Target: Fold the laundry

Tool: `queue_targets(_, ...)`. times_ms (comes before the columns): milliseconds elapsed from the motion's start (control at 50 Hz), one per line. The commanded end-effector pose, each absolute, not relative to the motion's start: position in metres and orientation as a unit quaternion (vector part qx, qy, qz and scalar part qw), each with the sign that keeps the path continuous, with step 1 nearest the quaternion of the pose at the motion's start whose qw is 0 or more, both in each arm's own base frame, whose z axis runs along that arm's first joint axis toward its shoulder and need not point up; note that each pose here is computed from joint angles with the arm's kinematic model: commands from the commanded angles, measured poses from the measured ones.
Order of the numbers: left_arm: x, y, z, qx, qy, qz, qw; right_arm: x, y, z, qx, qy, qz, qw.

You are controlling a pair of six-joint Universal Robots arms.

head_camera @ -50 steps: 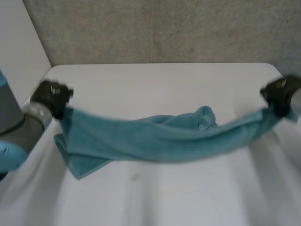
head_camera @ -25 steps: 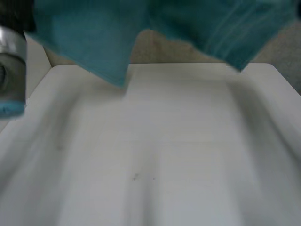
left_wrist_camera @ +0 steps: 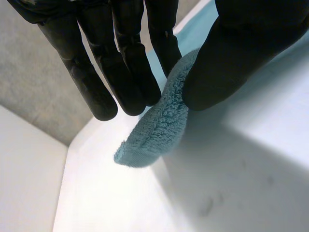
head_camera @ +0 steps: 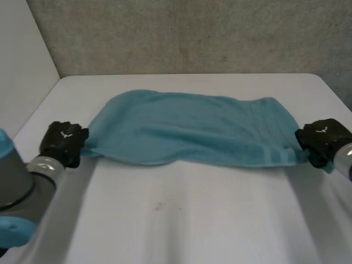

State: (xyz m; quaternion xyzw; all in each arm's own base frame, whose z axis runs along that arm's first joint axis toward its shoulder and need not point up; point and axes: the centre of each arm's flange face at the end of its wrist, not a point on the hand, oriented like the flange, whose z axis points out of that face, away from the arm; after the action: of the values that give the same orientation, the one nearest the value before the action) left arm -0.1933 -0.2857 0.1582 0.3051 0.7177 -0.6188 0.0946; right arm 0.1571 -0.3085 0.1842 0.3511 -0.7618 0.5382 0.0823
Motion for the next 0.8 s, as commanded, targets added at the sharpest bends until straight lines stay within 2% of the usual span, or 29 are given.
queue_targets(20, -0.161, -0.246, 0.204, 0.304, 0.766, -0.554, 0.119, 0.127, -0.27, 0.216, 0.417, -0.787, 0.436, 0.131)
queue_targets(80, -0.159, -0.232, 0.212, 0.315, 0.77, -0.542, 0.12, 0.112, -0.26, 0.222, 0.44, -0.793, 0.396, 0.142)
queue_targets(220, -0.164, -0.224, 0.208, 0.359, 0.754, -0.54, 0.111, 0.108, -0.273, 0.225, 0.426, -0.776, 0.435, 0.167)
queue_targets(380, -0.181, -0.273, 0.159, 0.381, 0.759, -0.518, 0.103, 0.128, -0.304, 0.175, 0.427, -0.78, 0.434, 0.142)
queue_targets(480, -0.196, -0.31, 0.157, 0.382, 0.738, -0.546, 0.11, 0.149, -0.325, 0.185, 0.425, -0.758, 0.461, 0.181)
queue_targets(520, -0.203, -0.324, 0.164, 0.38, 0.722, -0.567, 0.114, 0.157, -0.342, 0.2, 0.407, -0.741, 0.493, 0.204)
queue_targets(580, -0.224, -0.353, 0.193, 0.374, 0.674, -0.625, 0.121, 0.166, -0.365, 0.22, 0.385, -0.717, 0.538, 0.223)
queue_targets(600, -0.228, -0.361, 0.204, 0.369, 0.659, -0.643, 0.125, 0.175, -0.379, 0.241, 0.366, -0.69, 0.58, 0.231)
queue_targets(620, -0.235, -0.376, 0.231, 0.351, 0.626, -0.683, 0.136, 0.179, -0.386, 0.255, 0.354, -0.674, 0.604, 0.235)
queue_targets(660, -0.242, -0.387, 0.264, 0.329, 0.585, -0.726, 0.148, 0.187, -0.397, 0.288, 0.322, -0.637, 0.658, 0.24)
queue_targets(680, -0.244, -0.391, 0.282, 0.316, 0.562, -0.749, 0.154, 0.193, -0.403, 0.321, 0.283, -0.6, 0.71, 0.235)
queue_targets(700, -0.248, -0.397, 0.319, 0.284, 0.51, -0.794, 0.168, 0.194, -0.406, 0.337, 0.261, -0.581, 0.735, 0.232)
queue_targets(740, -0.247, -0.398, 0.357, 0.243, 0.454, -0.837, 0.186, 0.193, -0.407, 0.367, 0.221, -0.544, 0.778, 0.223)
queue_targets(760, -0.245, -0.397, 0.376, 0.221, 0.428, -0.855, 0.193, 0.191, -0.402, 0.394, 0.189, -0.511, 0.811, 0.215)
queue_targets(780, -0.241, -0.393, 0.405, 0.183, 0.384, -0.881, 0.206, 0.191, -0.397, 0.407, 0.178, -0.495, 0.824, 0.21)
queue_targets(800, -0.241, -0.391, 0.414, 0.17, 0.368, -0.89, 0.209, 0.191, -0.397, 0.407, 0.178, -0.494, 0.824, 0.21)
